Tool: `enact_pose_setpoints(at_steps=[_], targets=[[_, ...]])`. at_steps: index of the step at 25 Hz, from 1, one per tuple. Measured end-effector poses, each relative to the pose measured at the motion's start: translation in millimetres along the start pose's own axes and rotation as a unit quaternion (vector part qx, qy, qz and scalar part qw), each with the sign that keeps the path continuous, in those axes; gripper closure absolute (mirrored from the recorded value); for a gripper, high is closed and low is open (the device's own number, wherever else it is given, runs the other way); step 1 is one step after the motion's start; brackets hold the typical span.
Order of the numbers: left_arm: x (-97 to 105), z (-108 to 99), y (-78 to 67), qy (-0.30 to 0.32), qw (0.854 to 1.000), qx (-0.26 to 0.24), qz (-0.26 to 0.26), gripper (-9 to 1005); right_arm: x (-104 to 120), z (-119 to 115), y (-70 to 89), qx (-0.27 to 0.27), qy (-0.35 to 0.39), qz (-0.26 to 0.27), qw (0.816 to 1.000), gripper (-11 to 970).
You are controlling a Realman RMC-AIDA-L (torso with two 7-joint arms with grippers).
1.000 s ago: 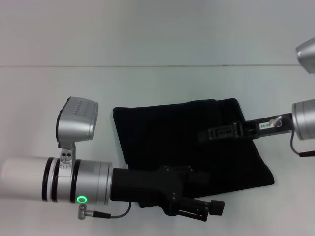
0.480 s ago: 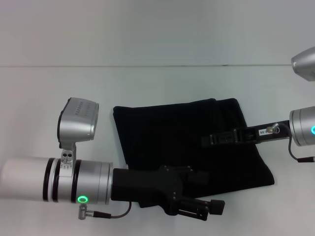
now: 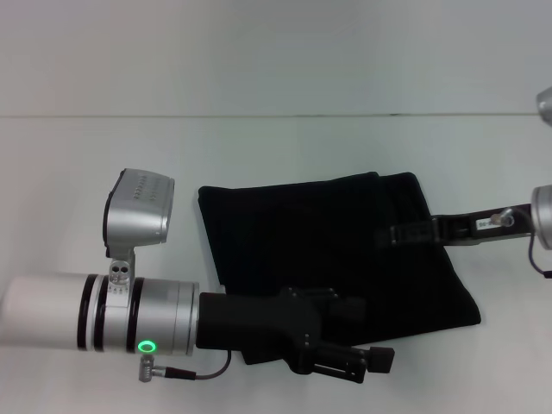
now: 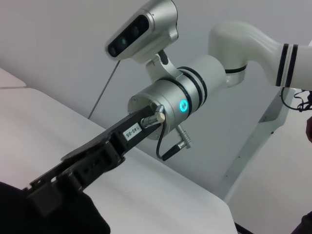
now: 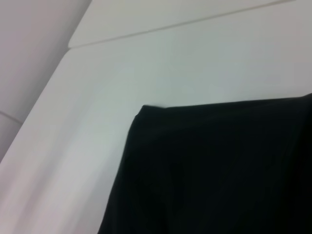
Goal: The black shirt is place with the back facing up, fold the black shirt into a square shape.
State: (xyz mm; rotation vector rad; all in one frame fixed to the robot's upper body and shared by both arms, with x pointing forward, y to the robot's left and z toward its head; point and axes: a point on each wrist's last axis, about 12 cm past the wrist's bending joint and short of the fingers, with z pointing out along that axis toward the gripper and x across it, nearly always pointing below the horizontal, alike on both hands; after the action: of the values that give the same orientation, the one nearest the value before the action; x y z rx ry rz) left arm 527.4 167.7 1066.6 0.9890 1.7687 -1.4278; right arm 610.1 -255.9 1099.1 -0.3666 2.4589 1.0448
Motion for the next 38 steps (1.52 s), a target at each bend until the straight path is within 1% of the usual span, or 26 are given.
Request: enact_pose_setpoints(at_steps=[3,8,18,27,32,37,38], targets=[[-1,0,0.5,0.001,1.000,-0.001,0.001,47,-1,-5,-3.6,0.002,-0.006,0.004,1.000,151],[-1,0,0.6,0.000,1.000,-0.002,0.001,47,0,-7,-5.7,0.005,-0.005,0.007,1.000,152],[-1,1,0.5,0.000,1.000,-0.001,0.001,47,5,5,-5.1,0.009,-0.003,0.021,1.000,152],[-1,0,0.9,0.001,1.000,-0.002,0.001,46,10,15,-2.8,0.005,-0.003,0.028,1.000,208],[-1,0,1.0,0.001,1.000,-0.003,0.001,46,10,16,-2.4,0.002,-0.008,0.034,0.999,240],[-1,0,1.0,0.001,1.000,-0.003,0.001,46,13,12,-6.3,-0.006,-0.032,0.050,0.998,271],[0,0,1.0,0.001,1.000,-0.003,0.001,46,13,10,-7.4,-0.008,-0.038,0.052,0.998,320]])
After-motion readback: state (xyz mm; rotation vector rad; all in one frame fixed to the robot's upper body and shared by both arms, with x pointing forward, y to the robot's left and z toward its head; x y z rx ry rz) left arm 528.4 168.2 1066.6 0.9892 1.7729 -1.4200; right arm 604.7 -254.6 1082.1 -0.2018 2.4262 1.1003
